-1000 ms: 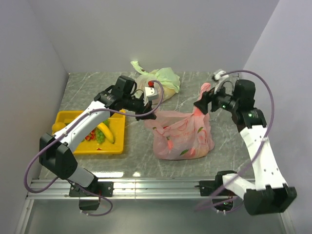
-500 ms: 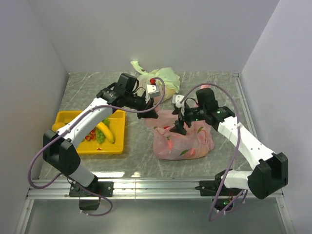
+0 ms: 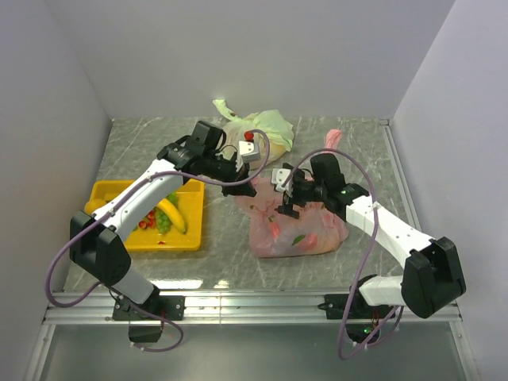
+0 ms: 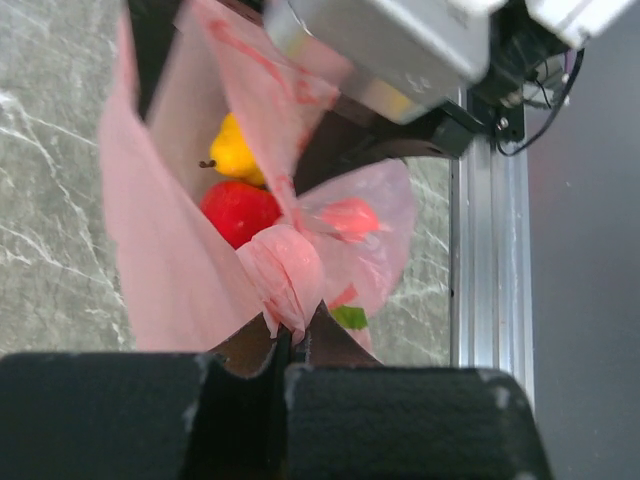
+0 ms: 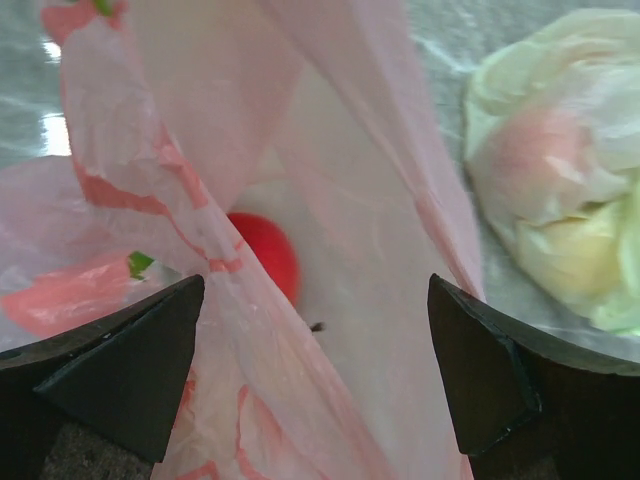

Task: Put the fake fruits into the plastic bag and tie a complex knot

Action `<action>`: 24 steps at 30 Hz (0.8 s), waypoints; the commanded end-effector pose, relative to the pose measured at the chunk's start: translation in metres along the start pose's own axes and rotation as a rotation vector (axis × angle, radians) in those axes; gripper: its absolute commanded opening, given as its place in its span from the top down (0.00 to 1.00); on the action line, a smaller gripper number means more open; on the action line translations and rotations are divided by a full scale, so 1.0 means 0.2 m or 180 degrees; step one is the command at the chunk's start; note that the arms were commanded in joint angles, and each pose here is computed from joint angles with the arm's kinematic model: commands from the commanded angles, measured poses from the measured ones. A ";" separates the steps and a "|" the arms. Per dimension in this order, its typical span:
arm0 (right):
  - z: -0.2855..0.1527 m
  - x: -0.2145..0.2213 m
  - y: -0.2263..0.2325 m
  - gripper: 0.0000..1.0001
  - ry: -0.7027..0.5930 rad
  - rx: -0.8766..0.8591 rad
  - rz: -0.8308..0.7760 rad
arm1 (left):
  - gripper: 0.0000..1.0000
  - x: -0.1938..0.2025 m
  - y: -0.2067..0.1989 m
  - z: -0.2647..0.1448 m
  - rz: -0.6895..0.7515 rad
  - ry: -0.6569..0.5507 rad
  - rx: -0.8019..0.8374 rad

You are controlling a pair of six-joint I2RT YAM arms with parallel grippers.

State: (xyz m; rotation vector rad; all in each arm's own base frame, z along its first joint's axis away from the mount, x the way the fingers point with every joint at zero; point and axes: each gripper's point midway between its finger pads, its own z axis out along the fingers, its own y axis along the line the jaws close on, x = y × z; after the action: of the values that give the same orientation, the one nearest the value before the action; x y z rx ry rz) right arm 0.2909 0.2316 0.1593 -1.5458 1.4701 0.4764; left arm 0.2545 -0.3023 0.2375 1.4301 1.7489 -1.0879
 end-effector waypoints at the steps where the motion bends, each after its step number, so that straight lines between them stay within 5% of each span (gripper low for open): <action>1: -0.02 -0.09 -0.17 0.02 -0.0179 0.0483 -0.0308 | 1.00 -0.07 -0.05 -0.04 0.0211 -0.0059 0.0137; 14: -0.15 -0.13 -0.16 0.03 -0.0323 0.0967 -0.0792 | 1.00 -0.02 -0.08 -0.01 0.0019 0.0074 0.0365; 24: 0.02 -0.07 -0.13 0.06 -0.0227 0.0294 -0.0578 | 1.00 0.00 -0.25 -0.01 0.0548 0.0362 0.0737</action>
State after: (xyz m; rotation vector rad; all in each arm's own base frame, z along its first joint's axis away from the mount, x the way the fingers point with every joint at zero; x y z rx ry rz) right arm 0.3086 0.2291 0.1684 -1.5100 1.2951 0.3008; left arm 0.2240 -0.3024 0.2324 1.6665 1.7097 -1.1660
